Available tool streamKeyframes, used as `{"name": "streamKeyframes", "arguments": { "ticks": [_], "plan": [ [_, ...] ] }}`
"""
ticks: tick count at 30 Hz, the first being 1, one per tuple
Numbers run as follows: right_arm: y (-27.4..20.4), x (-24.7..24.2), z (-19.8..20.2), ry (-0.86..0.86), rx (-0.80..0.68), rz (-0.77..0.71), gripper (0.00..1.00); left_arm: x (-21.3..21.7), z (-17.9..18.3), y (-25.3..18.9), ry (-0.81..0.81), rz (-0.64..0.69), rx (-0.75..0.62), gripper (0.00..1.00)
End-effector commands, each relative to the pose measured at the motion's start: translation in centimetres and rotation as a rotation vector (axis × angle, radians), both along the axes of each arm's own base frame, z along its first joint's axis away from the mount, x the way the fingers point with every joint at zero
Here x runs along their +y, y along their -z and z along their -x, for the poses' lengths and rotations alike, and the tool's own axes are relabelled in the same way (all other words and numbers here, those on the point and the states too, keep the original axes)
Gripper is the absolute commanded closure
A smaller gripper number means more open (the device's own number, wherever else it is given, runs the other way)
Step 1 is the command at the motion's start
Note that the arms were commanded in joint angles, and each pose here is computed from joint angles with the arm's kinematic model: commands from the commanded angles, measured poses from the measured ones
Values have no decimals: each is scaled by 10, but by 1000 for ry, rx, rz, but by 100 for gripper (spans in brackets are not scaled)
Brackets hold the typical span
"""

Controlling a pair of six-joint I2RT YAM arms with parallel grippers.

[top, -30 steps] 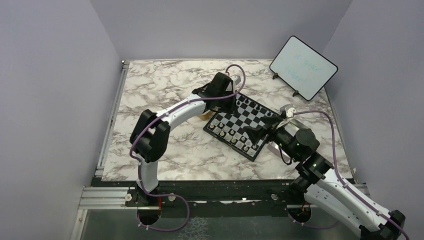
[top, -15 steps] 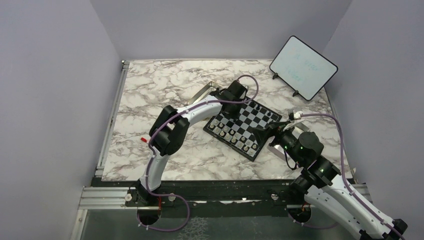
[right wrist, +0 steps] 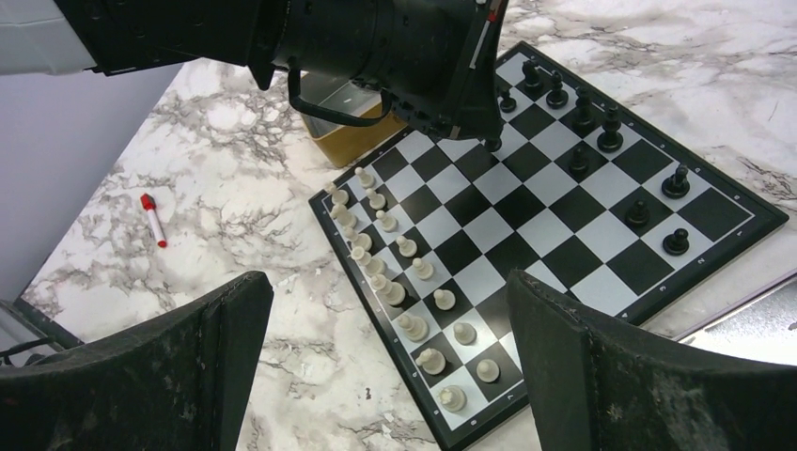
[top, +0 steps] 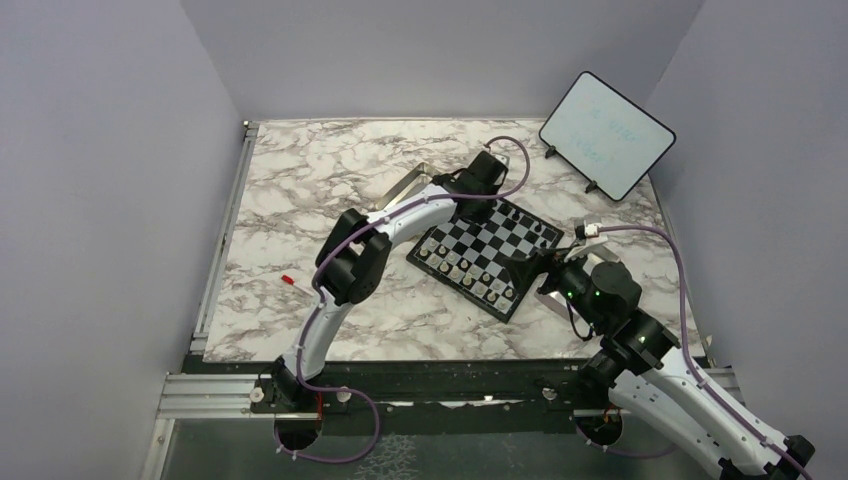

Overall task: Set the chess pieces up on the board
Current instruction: Place the chess piece on the chessboard.

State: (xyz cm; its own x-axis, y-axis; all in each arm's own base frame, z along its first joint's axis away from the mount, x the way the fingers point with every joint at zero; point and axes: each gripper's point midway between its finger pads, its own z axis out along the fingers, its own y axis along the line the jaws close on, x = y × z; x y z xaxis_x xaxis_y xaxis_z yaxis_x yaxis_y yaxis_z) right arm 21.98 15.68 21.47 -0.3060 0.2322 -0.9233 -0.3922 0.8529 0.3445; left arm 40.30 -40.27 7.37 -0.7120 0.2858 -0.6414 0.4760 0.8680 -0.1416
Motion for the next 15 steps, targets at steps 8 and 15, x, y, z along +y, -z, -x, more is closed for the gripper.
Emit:
{"name": "streamKeyframes", "arguments": {
  "ticks": [8, 15],
  "plan": [
    [-9, -6, 3, 23, -12, -12, 0, -18, -28, -2, -19, 8, -76, 100],
    [-9, -5, 4, 16, -11, -10, 0, -25, -38, -4, -6, 10, -106, 100]
  ]
}}
